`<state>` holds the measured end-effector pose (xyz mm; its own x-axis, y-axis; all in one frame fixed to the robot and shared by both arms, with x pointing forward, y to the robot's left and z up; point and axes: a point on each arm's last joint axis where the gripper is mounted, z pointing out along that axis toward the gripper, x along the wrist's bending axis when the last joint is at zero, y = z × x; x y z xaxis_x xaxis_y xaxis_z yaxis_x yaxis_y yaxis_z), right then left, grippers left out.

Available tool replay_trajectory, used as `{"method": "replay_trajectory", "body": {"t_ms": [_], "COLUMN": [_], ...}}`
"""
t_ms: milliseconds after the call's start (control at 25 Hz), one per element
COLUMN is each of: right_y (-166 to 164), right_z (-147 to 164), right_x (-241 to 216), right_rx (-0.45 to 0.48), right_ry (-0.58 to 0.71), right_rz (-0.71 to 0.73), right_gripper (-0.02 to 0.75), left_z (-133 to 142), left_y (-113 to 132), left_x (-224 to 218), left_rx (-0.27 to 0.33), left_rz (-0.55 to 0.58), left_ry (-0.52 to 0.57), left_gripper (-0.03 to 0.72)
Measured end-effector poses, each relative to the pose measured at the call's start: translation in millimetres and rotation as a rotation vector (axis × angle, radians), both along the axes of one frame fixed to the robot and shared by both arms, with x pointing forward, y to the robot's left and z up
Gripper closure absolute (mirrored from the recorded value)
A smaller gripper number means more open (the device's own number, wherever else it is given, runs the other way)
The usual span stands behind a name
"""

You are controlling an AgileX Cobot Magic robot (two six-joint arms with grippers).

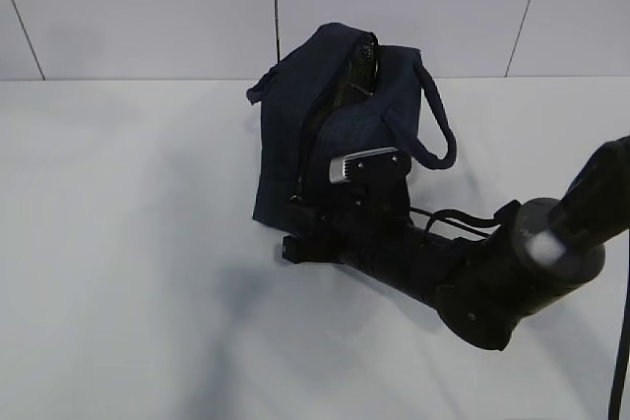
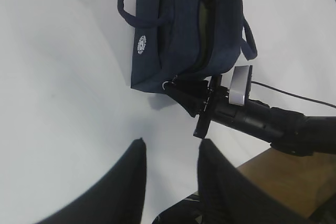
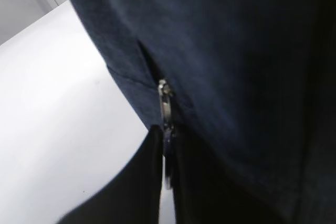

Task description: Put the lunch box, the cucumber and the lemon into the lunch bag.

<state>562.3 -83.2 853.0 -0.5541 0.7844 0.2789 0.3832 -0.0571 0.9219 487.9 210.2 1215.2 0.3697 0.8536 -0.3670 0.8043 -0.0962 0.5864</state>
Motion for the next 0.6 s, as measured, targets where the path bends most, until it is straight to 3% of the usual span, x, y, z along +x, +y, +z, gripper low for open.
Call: {"method": "replay_trajectory", "body": {"t_ms": [120,600], "right_y": [0,0], "right_z": [0,25], "right_x": [0,0], "right_rx": [0.024,0.025], "right_ry": [0.02,0.028], "right_rz": [-0.012,-0.008], "right_gripper": [0.738,0.738], "left_z": [0,-4], "left_y": [0,3], "left_x": [0,1], "left_rx": [0.0,0.039], "left_rz": [0.0,0.012], "left_ry": [0.0,0.002], "left_gripper": [0.449,0.452]}}
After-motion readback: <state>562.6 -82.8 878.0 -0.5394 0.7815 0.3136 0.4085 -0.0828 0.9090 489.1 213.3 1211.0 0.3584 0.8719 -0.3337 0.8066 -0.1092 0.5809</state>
